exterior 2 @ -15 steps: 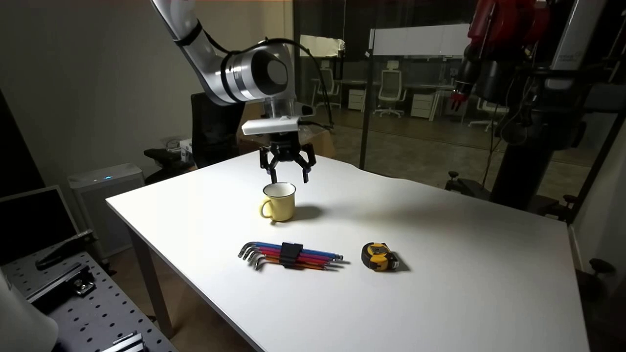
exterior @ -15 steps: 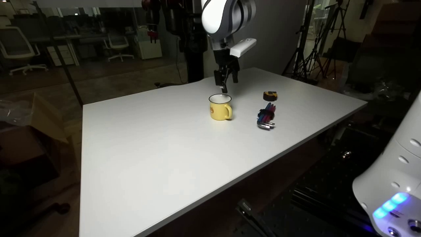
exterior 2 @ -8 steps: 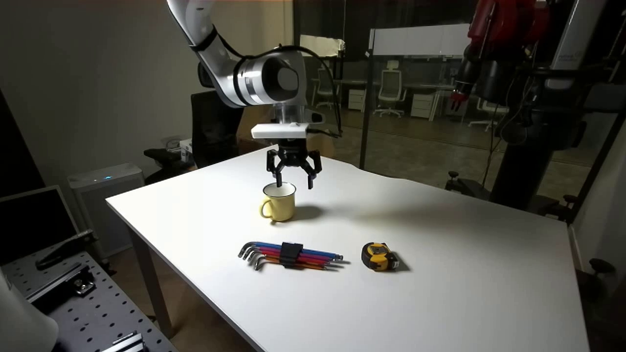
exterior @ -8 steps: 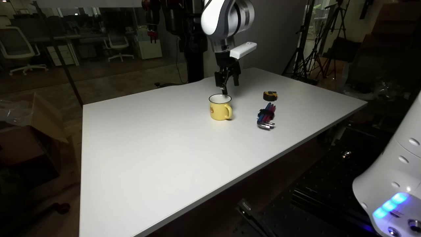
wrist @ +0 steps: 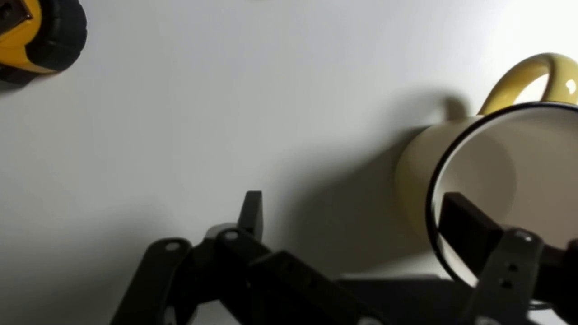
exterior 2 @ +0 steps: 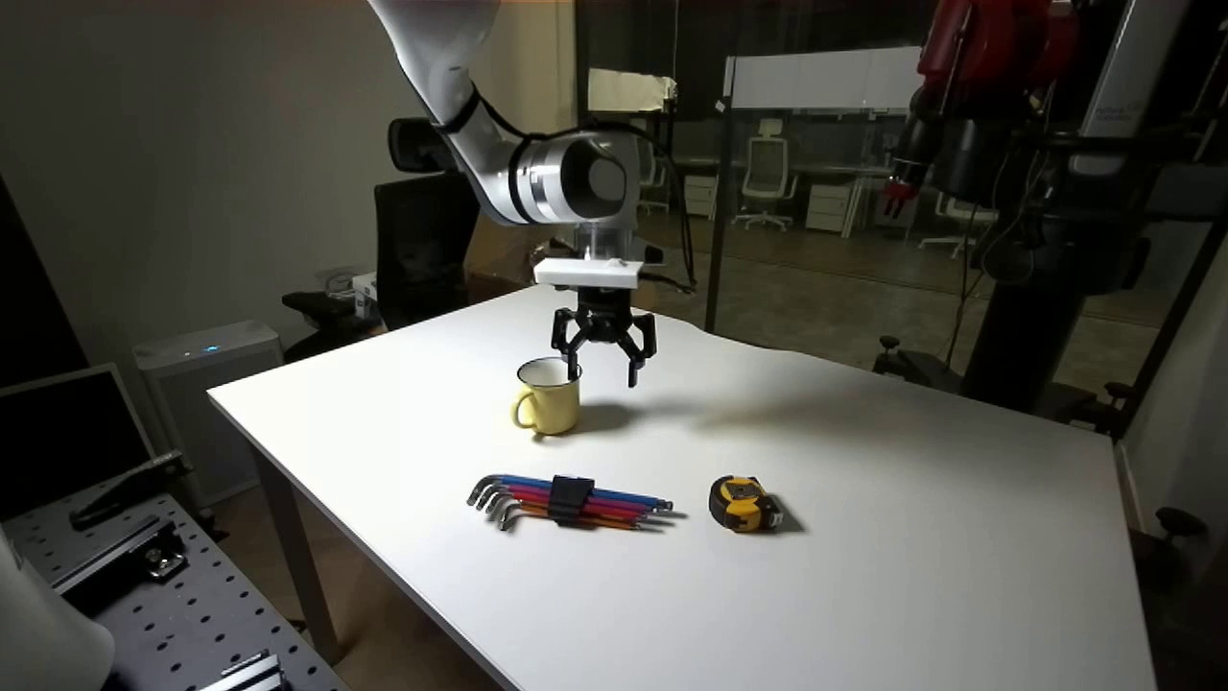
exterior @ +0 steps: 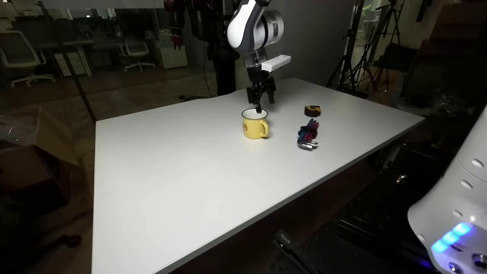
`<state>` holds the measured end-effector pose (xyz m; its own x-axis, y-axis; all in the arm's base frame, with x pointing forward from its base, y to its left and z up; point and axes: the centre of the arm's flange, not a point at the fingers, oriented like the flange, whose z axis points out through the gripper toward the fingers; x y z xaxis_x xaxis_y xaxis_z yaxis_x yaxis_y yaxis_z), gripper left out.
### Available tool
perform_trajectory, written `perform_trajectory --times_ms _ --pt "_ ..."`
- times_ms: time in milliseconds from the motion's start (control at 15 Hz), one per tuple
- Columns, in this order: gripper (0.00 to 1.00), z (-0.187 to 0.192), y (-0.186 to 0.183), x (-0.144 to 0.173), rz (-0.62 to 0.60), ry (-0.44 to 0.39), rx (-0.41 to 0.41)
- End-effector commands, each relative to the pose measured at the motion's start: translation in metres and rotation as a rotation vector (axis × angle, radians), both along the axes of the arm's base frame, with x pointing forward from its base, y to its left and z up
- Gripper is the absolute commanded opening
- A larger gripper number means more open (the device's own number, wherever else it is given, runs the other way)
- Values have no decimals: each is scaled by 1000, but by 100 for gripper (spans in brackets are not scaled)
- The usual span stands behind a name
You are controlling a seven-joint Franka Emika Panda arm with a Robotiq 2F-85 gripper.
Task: Move the yellow mug backwards
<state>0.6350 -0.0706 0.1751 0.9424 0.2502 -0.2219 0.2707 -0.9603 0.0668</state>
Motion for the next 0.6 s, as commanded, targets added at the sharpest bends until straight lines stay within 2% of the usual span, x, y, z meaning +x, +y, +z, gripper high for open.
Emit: perform_trajectory --times_ms 0,333,400,467,533 --pt "100 -8 9 42 16 40 -12" --pt "100 -13 31 58 43 75 -26" --pt "75 -14 34 60 46 76 -27" --pt "75 -15 37 60 48 78 -30" --pt "68 -14 40 60 53 81 -30"
